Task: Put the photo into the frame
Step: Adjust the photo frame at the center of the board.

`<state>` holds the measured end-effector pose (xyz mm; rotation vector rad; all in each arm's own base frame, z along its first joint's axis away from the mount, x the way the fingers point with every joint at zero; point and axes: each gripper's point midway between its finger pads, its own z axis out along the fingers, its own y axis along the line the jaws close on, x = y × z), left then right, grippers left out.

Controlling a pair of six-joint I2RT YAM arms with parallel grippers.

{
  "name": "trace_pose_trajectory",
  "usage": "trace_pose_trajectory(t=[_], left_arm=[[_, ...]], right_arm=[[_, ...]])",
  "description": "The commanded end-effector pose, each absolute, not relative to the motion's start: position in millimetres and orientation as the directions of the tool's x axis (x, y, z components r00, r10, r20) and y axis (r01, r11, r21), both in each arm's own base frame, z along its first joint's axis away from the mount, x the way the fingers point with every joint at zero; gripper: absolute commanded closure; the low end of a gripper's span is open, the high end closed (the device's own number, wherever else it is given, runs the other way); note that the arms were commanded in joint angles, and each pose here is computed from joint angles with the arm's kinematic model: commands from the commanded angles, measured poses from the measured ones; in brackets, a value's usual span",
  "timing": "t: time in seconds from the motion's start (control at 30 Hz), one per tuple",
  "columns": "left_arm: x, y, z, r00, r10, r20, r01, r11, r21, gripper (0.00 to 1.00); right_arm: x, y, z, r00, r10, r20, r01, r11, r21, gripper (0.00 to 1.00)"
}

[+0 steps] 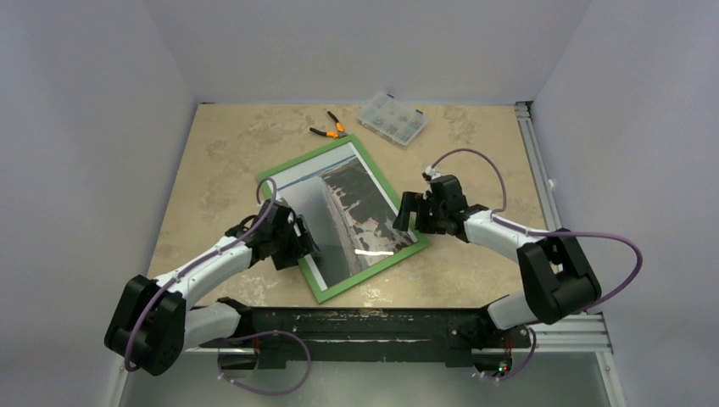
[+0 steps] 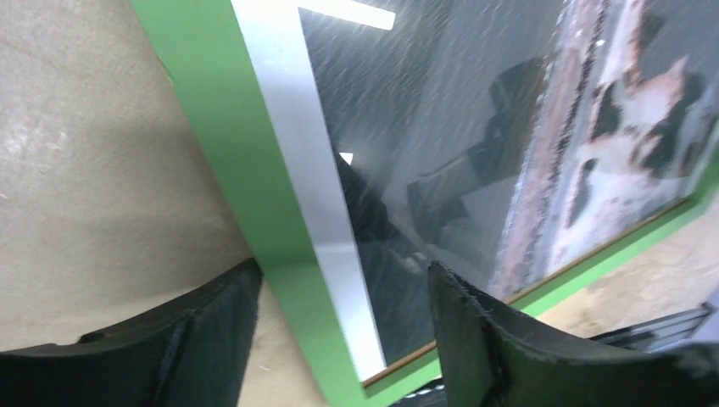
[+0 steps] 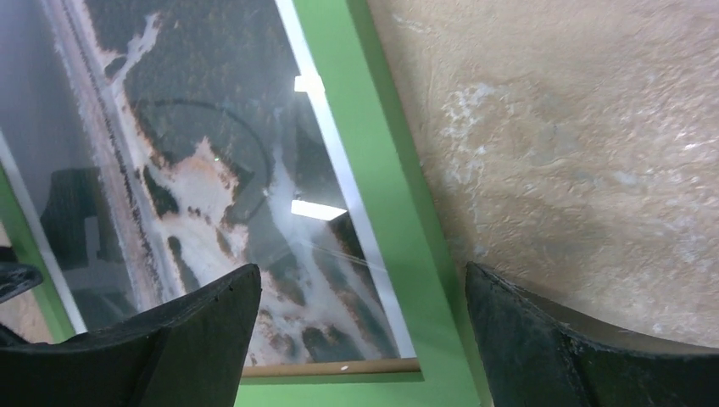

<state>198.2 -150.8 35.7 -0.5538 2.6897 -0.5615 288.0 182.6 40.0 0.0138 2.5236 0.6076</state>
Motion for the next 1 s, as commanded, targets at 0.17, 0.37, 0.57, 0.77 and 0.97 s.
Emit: trace_pose_trajectory(t=[0.17, 0.37, 0.57, 0.77, 0.97], left_arm=[[201.2, -167.5, 38.4, -0.869, -0.429, -0.245, -0.243, 0.804, -0.543, 0.70], [188.4, -176.3, 54.2, -0.874, -0.388, -0.293, -0.173, 0.812, -0.557, 0.85], [182.0, -182.4, 51.3, -0.895, -0.330, -0.301, -0.146, 0.852, -0.502, 0.83], [186.1, -171.0, 45.3, -0.893, -0.323, -0.314, -0.167, 0.886, -0.433, 0.66], [194.8, -165.9, 38.3, -0.896, -0.320, -0.306, -0.178, 0.893, -0.414, 0.60]], right_arm=[[226.6, 185.7, 21.3, -0.912, 0.109, -0.395, -0.129, 0.839, 0.529, 0.20], [196.5, 185.3, 15.6, -0.933, 0.133, -0.333, -0.085, 0.820, 0.566, 0.25], [168.2, 188.9, 24.1, -0.946, 0.155, -0.286, -0.051, 0.798, 0.601, 0.27], [189.2, 159.7, 55.9, -0.867, 0.229, -0.443, -0.020, 0.871, 0.491, 0.20], [221.5, 140.9, 58.1, -0.796, 0.272, -0.541, 0.041, 0.916, 0.400, 0.15]])
